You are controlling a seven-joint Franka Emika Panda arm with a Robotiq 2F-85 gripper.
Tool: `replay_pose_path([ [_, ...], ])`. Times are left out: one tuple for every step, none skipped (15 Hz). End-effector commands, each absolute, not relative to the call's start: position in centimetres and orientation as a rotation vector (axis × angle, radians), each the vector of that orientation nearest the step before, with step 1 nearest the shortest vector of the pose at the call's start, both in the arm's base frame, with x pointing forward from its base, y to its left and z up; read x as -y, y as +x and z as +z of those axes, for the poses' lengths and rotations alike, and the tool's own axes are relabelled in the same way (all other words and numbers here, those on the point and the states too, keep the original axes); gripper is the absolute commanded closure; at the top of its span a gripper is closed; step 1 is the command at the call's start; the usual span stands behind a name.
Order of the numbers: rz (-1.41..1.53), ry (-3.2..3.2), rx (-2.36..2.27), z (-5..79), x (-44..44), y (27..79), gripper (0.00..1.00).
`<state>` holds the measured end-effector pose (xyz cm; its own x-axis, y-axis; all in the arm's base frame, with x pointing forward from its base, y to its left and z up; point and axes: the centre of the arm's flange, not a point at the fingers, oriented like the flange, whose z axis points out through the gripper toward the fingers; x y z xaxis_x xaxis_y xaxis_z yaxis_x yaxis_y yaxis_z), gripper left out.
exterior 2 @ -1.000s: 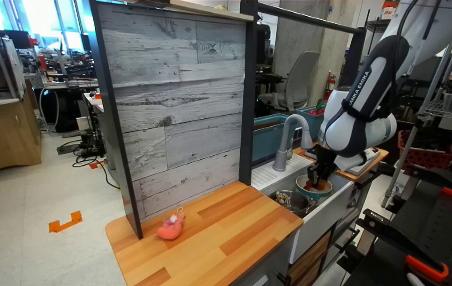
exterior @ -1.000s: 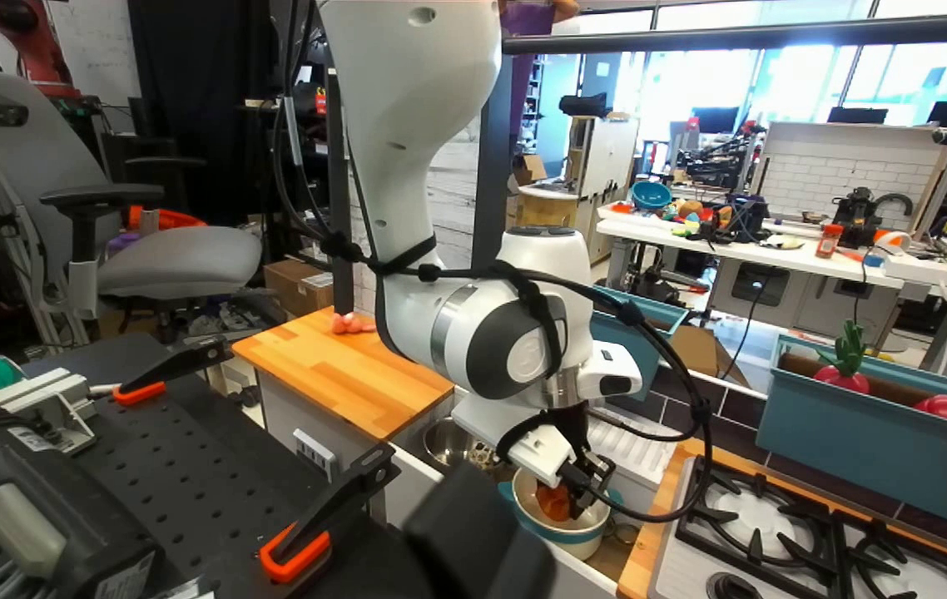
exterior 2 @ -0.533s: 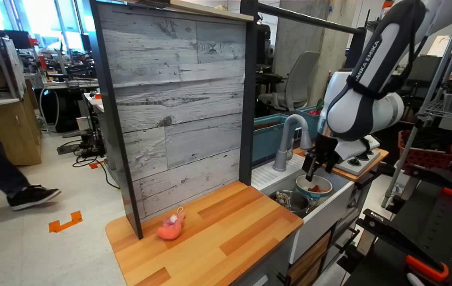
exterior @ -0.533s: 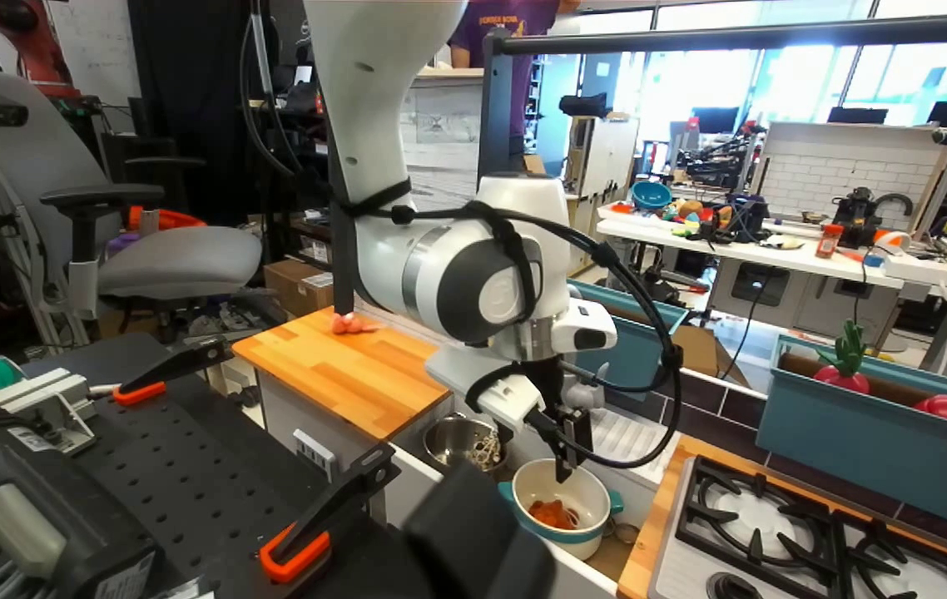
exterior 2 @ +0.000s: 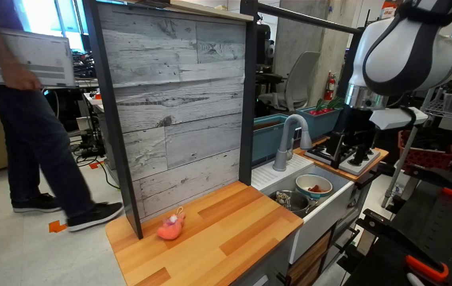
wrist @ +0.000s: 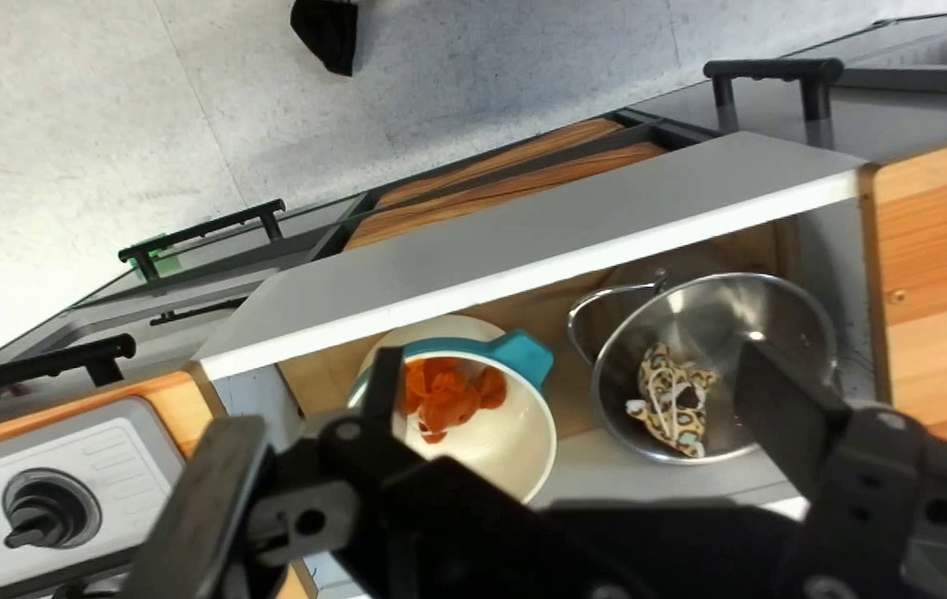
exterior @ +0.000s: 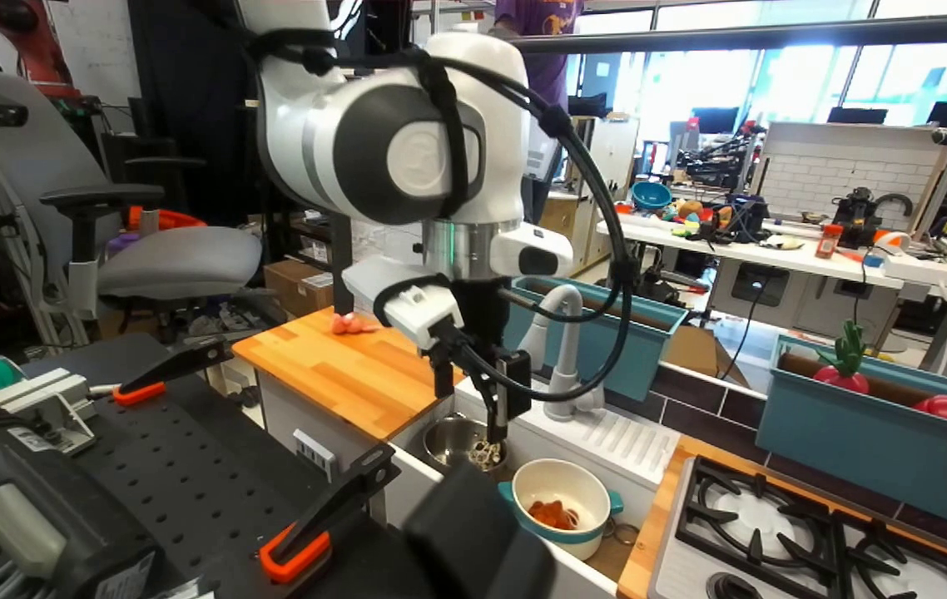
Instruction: Pick up the animal plush toy on the counter and put it in the pot
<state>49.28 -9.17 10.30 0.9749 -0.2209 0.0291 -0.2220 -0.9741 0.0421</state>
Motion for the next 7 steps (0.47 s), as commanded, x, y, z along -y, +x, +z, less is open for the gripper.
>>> replay_pose_path([
  [0.008,3.105,0.416,16.6,6.9,45.8,0.0],
  [-0.045,3.092,0.435,17.6,6.4,45.4,0.0],
  [-0.088,3.084,0.459,18.5,6.0,44.8,0.0],
  [-0.167,3.084,0.477,19.4,5.8,44.0,0.0],
  [-0.087,3.09,0.425,15.9,6.7,45.8,0.0],
  [-0.128,3.089,0.438,16.8,6.3,45.3,0.0],
  [-0.14,3.089,0.445,17.6,6.0,44.9,0.0],
])
